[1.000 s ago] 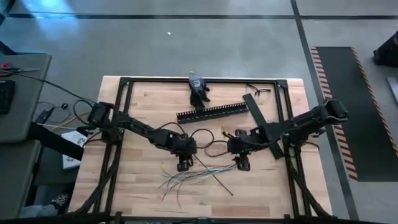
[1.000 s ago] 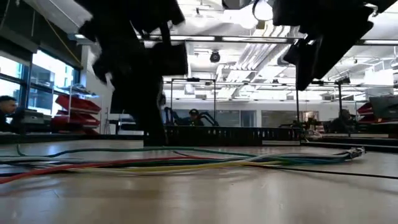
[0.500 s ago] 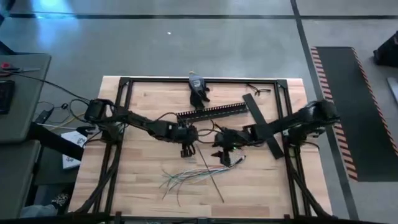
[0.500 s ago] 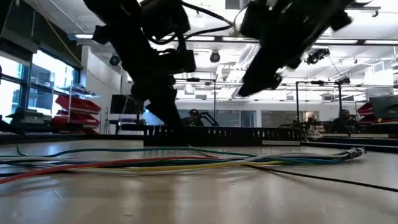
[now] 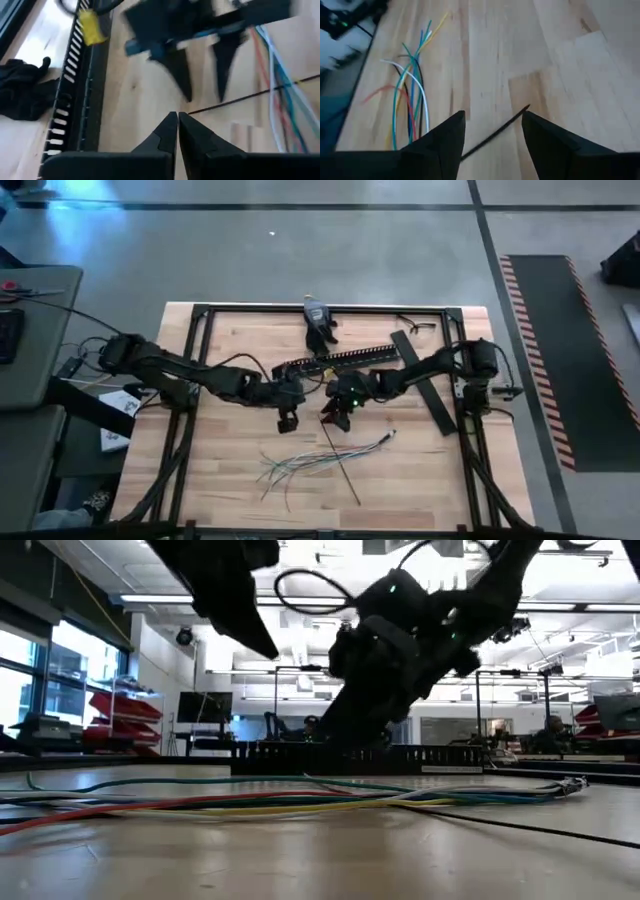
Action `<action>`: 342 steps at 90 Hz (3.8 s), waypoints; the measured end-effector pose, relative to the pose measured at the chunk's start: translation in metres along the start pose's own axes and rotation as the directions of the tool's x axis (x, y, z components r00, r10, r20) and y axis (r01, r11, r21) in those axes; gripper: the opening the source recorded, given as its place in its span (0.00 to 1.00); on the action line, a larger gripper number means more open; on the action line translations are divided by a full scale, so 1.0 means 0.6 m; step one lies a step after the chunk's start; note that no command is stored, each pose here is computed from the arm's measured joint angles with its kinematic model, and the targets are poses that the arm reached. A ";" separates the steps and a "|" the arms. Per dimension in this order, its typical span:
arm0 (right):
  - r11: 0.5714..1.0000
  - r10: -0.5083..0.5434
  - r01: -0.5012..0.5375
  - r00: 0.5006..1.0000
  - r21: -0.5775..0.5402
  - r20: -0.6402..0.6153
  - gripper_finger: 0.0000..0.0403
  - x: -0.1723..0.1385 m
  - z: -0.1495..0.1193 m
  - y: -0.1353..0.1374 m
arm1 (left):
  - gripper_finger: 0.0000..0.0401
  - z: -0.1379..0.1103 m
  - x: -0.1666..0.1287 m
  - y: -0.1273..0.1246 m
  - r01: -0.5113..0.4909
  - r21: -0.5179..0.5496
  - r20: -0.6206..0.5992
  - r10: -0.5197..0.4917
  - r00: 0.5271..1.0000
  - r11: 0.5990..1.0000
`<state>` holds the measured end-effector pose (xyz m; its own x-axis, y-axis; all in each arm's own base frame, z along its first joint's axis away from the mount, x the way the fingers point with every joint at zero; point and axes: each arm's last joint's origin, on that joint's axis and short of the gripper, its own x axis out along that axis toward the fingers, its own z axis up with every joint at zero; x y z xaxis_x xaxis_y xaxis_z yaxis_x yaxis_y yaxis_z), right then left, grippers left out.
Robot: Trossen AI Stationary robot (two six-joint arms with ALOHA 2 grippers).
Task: Ziptie cables
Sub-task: Wrap the colored loose cables with the black zip tie
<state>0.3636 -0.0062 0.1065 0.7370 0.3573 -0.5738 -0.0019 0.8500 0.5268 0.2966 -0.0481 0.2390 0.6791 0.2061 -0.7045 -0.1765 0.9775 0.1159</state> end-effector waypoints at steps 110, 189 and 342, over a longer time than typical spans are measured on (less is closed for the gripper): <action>0.965 0.107 -0.120 0.992 -0.231 -0.069 0.37 0.051 0.040 -0.023 | 0.00 -0.006 -0.002 -0.021 -0.015 -0.003 0.005 0.015 1.000 1.000; 0.952 0.195 -0.234 0.960 -0.196 -0.199 0.37 0.073 0.053 -0.067 | 0.00 -0.006 -0.002 -0.023 -0.012 -0.002 0.007 0.012 1.000 1.000; 0.957 0.202 -0.237 0.958 -0.168 -0.202 0.28 0.105 0.032 -0.051 | 0.00 -0.009 -0.005 -0.031 -0.019 -0.013 0.013 0.019 1.000 1.000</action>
<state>0.4231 -0.0168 0.0661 0.5697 0.5923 -0.5697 -0.2904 0.7936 0.5347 0.2941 -0.0673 0.2355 0.6848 0.2254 -0.6930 -0.1986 0.9727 0.1202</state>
